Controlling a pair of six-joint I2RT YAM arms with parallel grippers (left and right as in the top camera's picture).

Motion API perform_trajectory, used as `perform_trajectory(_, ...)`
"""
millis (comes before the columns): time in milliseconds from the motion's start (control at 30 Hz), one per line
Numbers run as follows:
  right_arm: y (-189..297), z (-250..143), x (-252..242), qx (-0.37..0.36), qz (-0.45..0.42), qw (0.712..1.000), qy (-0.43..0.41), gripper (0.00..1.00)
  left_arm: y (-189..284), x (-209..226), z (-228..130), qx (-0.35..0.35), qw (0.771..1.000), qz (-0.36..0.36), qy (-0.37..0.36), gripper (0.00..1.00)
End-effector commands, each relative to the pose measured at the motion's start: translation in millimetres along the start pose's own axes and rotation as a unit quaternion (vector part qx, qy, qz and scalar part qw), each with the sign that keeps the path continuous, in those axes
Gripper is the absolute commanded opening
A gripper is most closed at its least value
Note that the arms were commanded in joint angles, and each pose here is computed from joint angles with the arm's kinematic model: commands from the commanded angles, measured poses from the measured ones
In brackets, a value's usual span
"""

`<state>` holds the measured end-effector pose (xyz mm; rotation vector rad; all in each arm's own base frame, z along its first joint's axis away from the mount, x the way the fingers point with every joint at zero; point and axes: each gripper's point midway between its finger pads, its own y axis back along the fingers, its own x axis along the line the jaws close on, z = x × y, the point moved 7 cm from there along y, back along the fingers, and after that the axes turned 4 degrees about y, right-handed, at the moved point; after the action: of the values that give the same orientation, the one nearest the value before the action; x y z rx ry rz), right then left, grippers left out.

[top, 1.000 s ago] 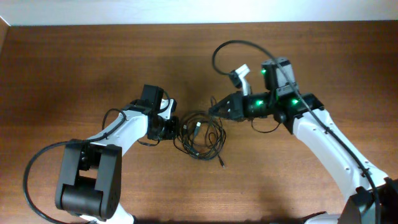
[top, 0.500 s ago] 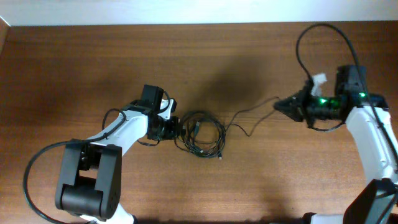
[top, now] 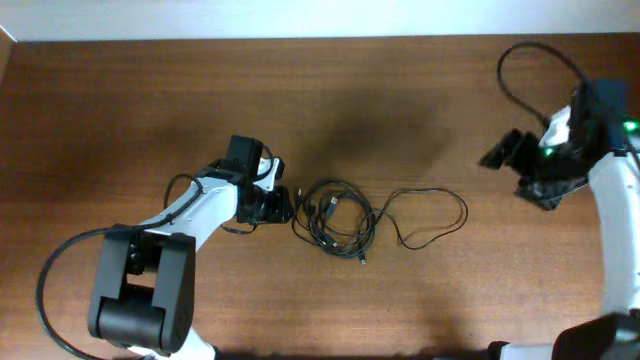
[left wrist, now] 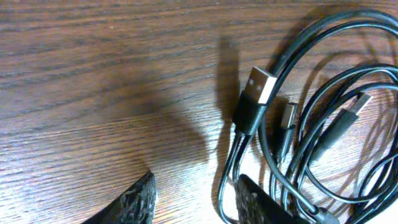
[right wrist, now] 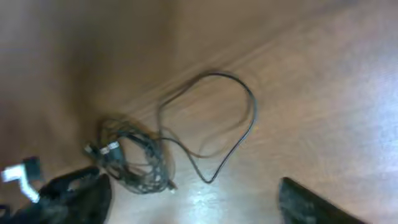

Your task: Untangle cables

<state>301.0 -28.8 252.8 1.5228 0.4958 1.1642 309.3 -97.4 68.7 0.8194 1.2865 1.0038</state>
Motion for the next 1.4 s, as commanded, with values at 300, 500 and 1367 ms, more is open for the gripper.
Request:
perform_trajectory(300,-92,-70,44,0.109,0.017,0.994,-0.003,0.48,-1,5,-3,0.002,1.000,0.013,-0.001,0.99)
perform_trajectory(500,-155,-97,58,0.117,0.016,0.989,-0.090,0.27,-1,5,-3,0.002,1.000,0.013,-0.001,0.99)
perform_trajectory(1367,-225,-105,75,0.142,0.005,0.976,-0.163,0.25,-1,5,-3,0.002,1.000,0.013,-0.001,0.99)
